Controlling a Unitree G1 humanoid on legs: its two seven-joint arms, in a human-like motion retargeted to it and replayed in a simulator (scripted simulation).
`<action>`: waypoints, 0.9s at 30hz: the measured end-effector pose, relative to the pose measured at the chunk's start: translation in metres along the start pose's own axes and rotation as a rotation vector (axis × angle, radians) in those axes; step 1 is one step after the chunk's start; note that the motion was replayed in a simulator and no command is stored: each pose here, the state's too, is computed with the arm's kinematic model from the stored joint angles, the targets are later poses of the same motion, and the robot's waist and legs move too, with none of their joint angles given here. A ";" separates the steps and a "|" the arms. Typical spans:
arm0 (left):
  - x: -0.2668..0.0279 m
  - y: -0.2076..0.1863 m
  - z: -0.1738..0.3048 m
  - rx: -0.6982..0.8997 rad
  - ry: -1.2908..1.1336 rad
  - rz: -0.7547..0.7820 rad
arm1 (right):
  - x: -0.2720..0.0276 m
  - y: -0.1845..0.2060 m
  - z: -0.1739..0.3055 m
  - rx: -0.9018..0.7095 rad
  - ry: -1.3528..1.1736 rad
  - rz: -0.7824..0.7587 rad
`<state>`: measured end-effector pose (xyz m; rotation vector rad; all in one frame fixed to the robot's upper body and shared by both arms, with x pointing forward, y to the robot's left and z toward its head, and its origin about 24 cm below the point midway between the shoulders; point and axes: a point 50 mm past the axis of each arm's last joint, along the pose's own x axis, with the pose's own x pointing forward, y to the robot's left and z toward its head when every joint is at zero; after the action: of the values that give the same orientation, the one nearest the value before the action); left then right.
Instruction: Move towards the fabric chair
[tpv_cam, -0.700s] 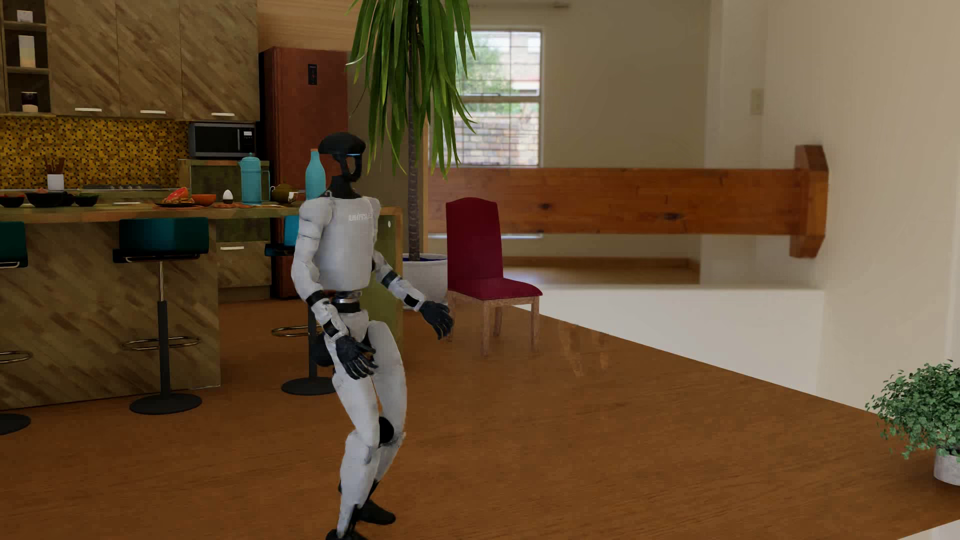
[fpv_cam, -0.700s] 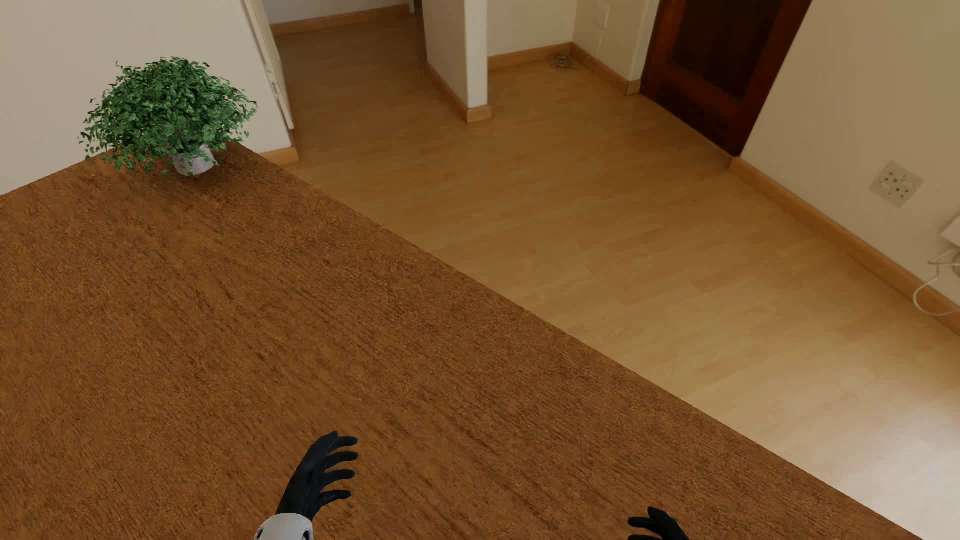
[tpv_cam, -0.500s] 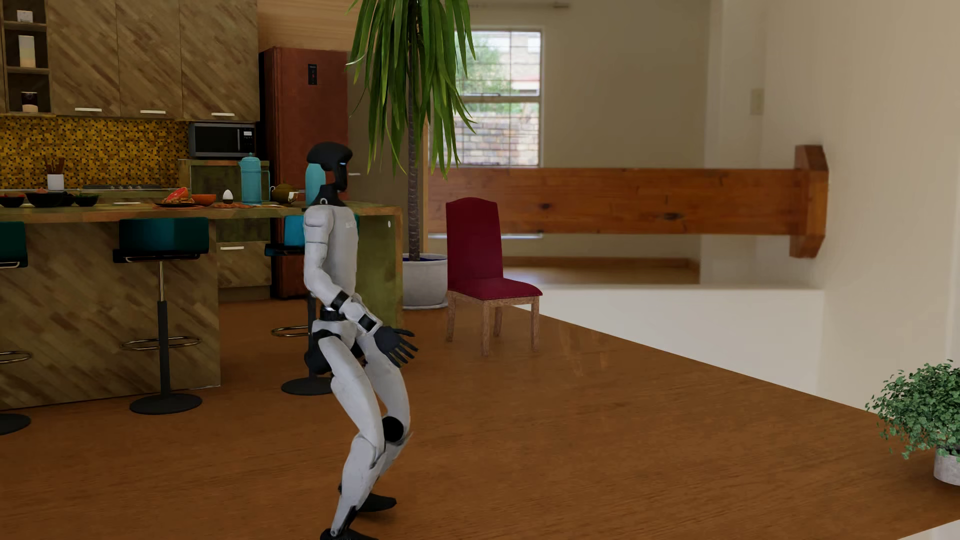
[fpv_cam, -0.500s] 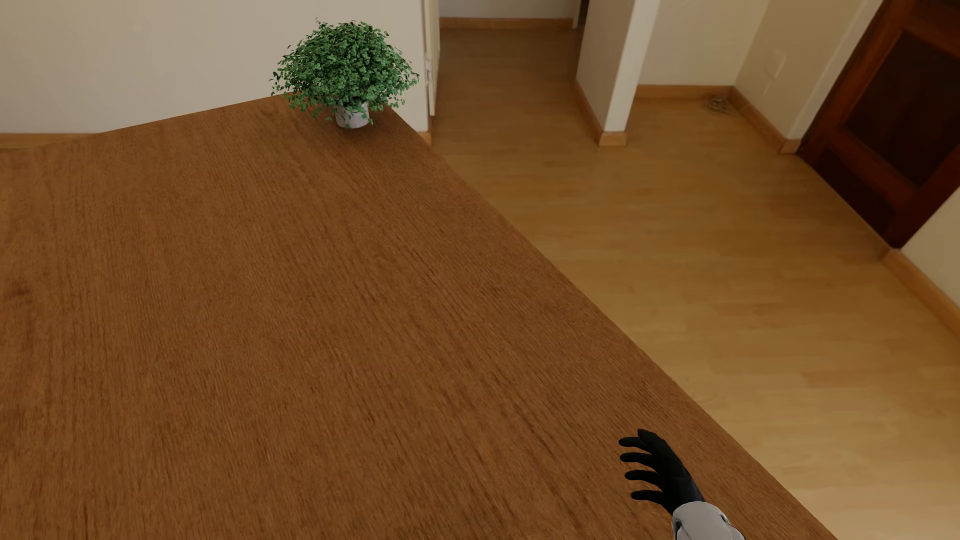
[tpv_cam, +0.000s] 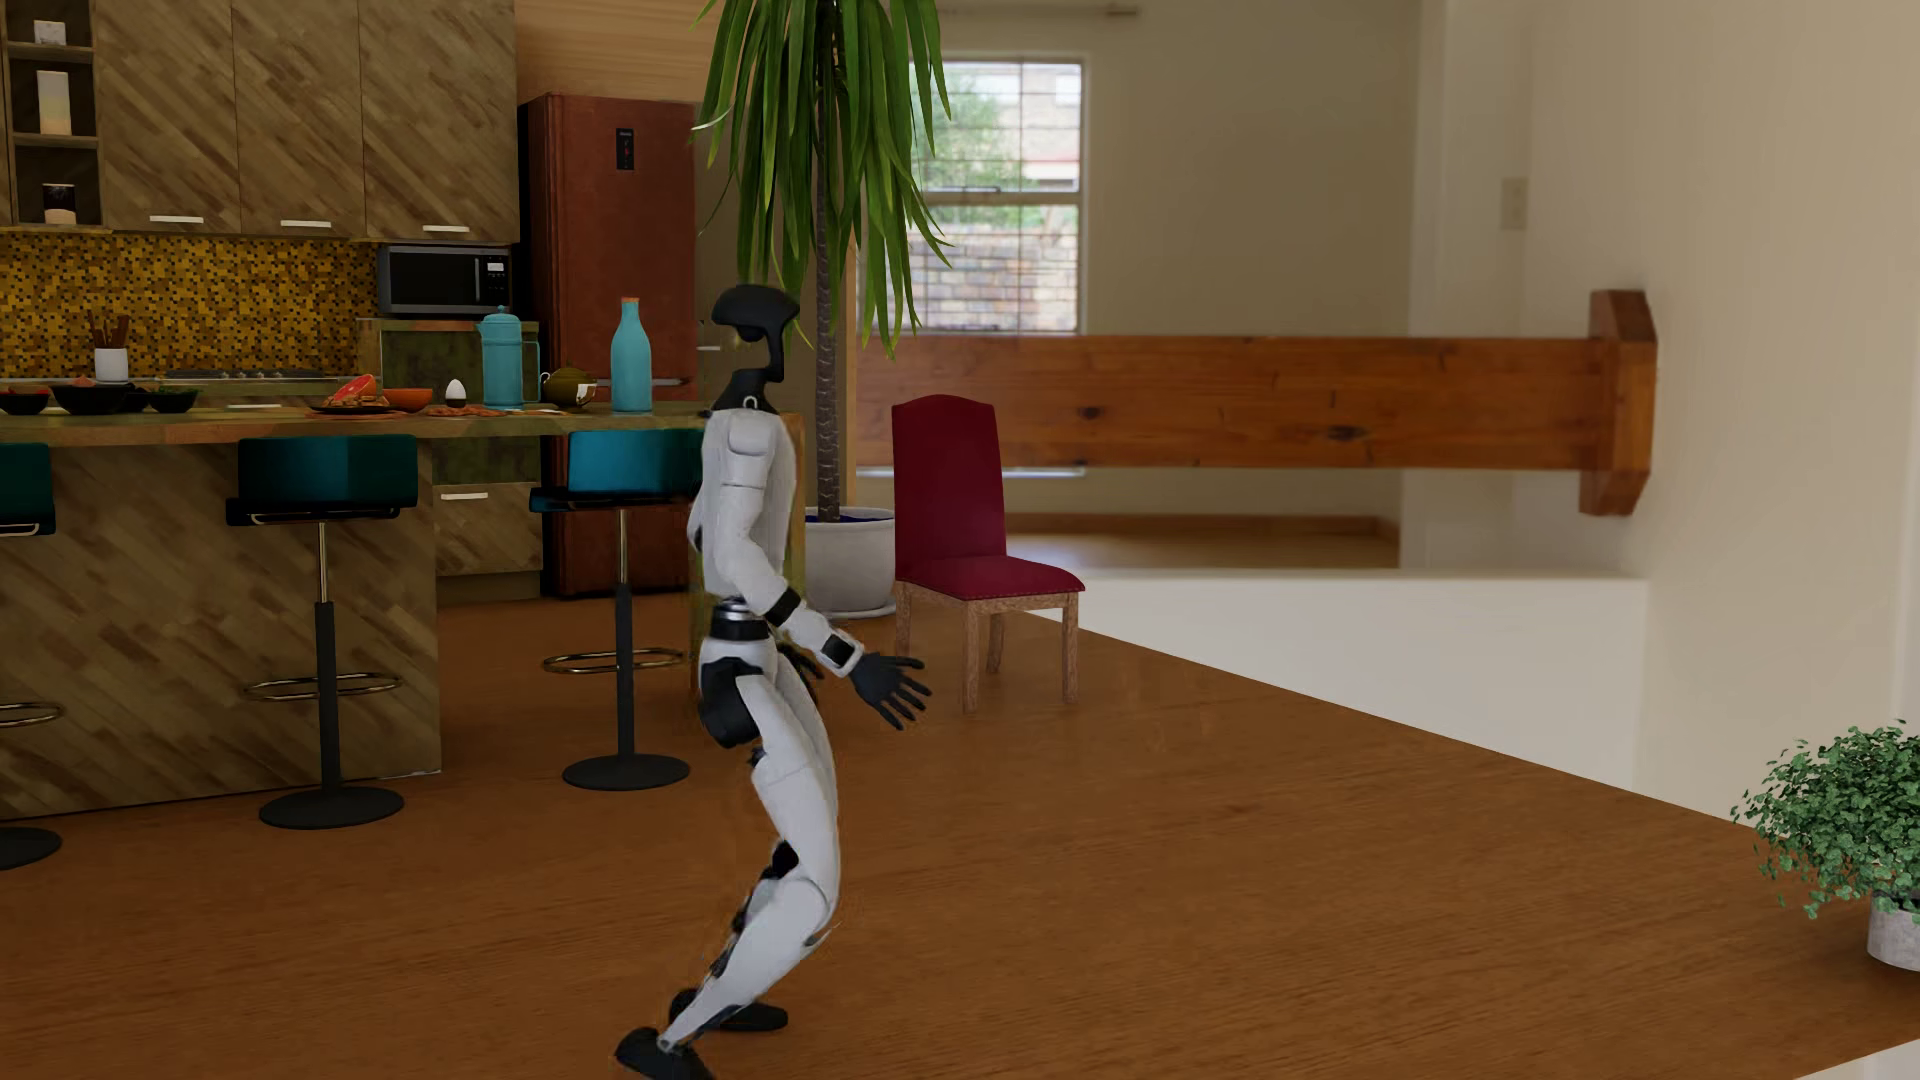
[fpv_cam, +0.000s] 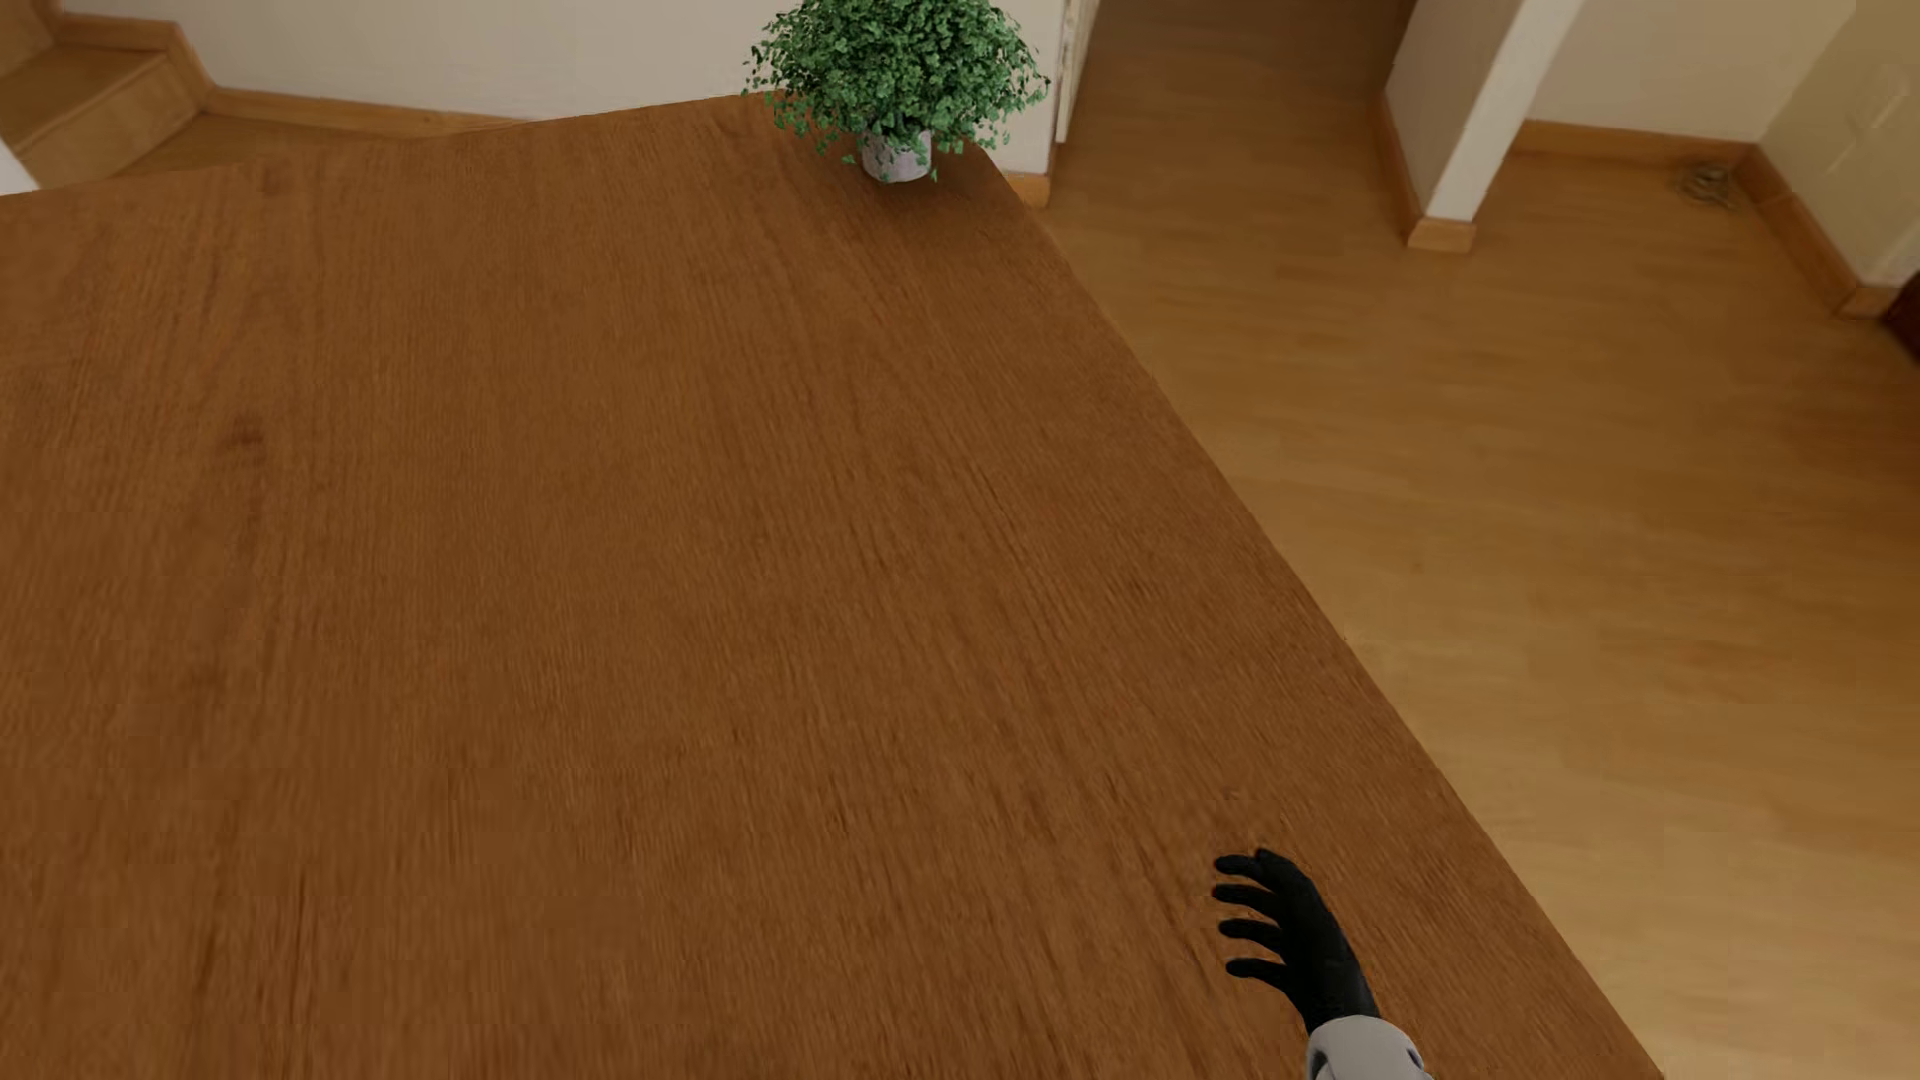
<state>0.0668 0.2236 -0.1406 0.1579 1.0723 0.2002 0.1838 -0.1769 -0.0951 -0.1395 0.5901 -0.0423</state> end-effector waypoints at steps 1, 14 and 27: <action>0.004 -0.002 0.014 -0.016 -0.036 0.010 | -0.014 -0.015 -0.026 -0.033 0.081 -0.025; 0.004 -0.027 0.034 0.021 -0.068 -0.040 | -0.014 -0.012 -0.022 -0.106 0.008 0.017; 0.009 -0.028 0.060 0.049 -0.217 -0.075 | -0.035 -0.030 -0.061 -0.136 0.289 -0.005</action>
<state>0.1266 0.1968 -0.1268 0.1791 0.8660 0.0866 0.1210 -0.2110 -0.1216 -0.2695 0.8816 -0.0277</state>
